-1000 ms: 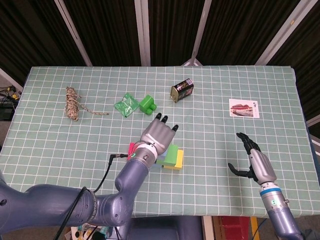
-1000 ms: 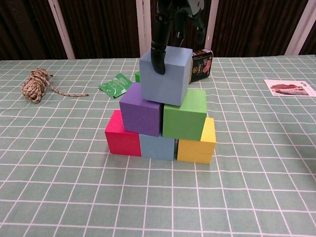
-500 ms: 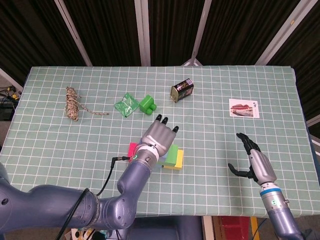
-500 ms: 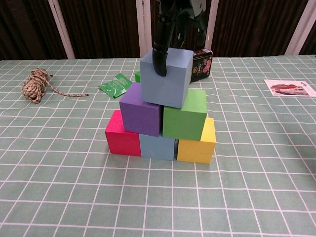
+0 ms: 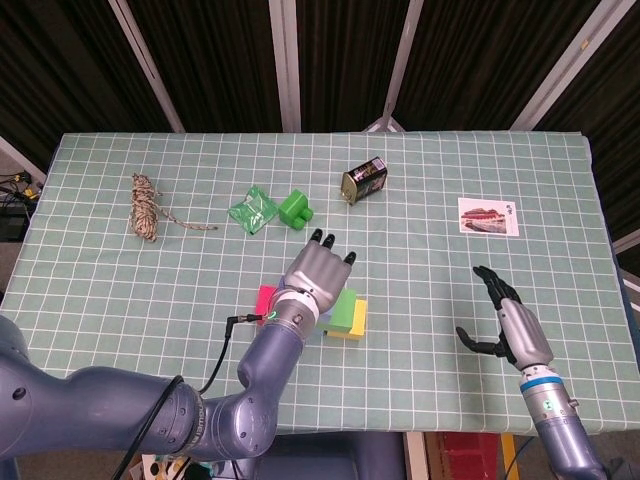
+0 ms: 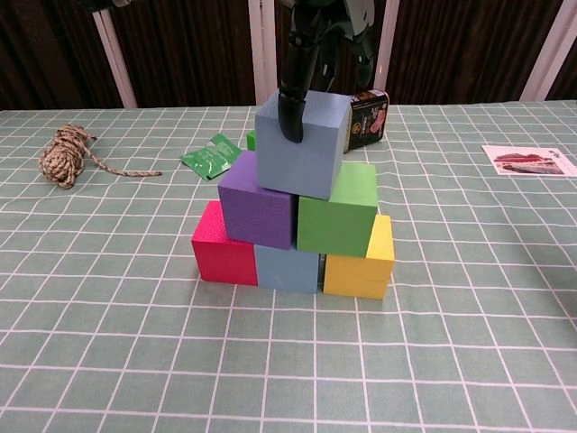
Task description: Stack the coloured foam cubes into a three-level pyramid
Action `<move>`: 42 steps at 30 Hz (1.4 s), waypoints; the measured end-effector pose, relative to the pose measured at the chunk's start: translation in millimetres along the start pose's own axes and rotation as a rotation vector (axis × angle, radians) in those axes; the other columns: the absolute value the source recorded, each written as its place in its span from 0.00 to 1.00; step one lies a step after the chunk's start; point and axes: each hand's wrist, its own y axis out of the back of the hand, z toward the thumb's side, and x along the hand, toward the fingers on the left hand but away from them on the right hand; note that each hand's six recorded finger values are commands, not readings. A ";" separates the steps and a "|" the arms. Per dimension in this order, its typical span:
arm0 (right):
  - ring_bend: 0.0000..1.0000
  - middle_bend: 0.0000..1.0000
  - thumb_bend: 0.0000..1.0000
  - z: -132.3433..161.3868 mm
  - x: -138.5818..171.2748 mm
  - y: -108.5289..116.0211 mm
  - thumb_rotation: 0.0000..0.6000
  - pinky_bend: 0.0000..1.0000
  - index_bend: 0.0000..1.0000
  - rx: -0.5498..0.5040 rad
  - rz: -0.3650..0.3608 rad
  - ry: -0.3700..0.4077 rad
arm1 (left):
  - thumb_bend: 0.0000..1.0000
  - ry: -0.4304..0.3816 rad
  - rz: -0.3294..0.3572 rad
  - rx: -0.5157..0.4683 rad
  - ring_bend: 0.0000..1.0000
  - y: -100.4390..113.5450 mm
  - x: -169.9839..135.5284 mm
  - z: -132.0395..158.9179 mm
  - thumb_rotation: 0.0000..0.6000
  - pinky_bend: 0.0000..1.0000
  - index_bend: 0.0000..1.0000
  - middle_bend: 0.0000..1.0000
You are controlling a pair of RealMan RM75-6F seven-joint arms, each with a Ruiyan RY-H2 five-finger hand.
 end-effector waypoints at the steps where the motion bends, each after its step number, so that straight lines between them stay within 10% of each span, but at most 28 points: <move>1: 0.00 0.00 0.35 0.0 0.0 0.0 1.00 0.00 0.00 0.000 0.000 0.000 | 0.34 0.000 -0.001 0.000 0.00 -0.3 0.1 0.3 1.00 0.00 0.02 0.36; 42: 0.00 0.00 0.35 -0.5 0.6 -0.9 1.00 0.00 0.00 0.005 0.004 -0.001 | 0.19 0.023 0.007 -0.021 0.00 3.0 -2.8 -2.9 1.00 0.00 0.00 0.11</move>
